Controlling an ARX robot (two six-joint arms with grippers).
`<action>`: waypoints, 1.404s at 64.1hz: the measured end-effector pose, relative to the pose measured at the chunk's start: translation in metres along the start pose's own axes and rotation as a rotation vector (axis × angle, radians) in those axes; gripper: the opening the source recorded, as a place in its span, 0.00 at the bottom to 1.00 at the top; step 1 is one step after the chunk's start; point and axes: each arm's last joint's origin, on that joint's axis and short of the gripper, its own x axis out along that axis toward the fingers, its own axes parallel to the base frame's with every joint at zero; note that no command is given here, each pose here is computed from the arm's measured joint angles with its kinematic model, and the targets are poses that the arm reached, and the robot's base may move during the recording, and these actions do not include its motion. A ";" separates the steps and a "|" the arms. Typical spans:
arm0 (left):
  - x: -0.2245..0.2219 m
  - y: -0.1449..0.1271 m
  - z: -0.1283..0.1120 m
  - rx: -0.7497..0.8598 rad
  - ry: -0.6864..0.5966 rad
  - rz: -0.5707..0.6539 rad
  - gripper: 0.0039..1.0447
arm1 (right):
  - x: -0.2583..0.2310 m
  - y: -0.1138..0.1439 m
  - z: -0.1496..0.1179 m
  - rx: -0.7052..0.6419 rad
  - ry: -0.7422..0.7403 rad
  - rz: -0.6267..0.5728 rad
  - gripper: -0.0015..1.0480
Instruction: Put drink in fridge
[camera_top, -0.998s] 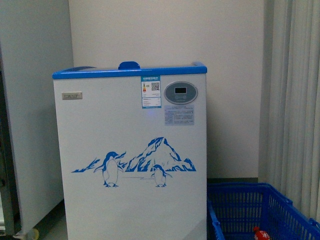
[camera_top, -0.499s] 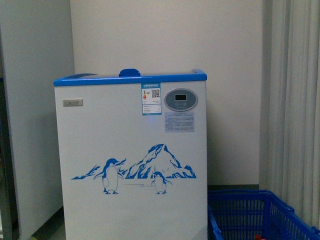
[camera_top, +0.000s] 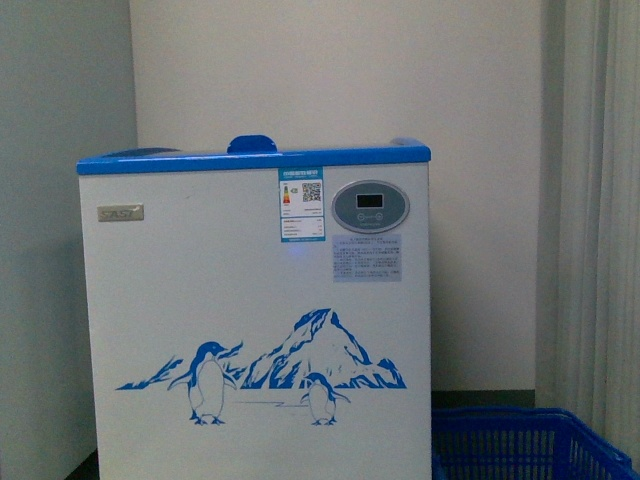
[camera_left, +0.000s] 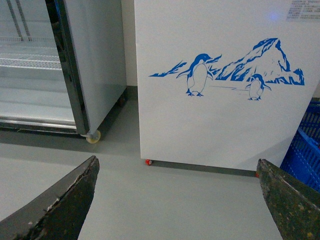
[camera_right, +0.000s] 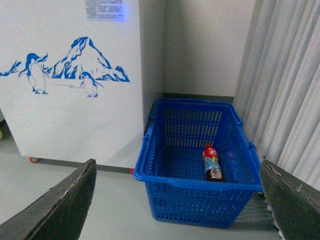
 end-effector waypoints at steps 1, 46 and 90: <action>0.000 0.000 0.000 0.000 0.000 0.000 0.92 | 0.000 0.000 0.000 0.000 0.000 0.000 0.93; 0.000 0.000 0.000 0.000 0.000 0.000 0.92 | 0.000 0.000 0.000 0.000 0.000 0.000 0.93; 0.000 0.000 0.000 0.000 0.000 0.000 0.92 | 0.000 0.000 0.000 0.000 0.000 0.000 0.93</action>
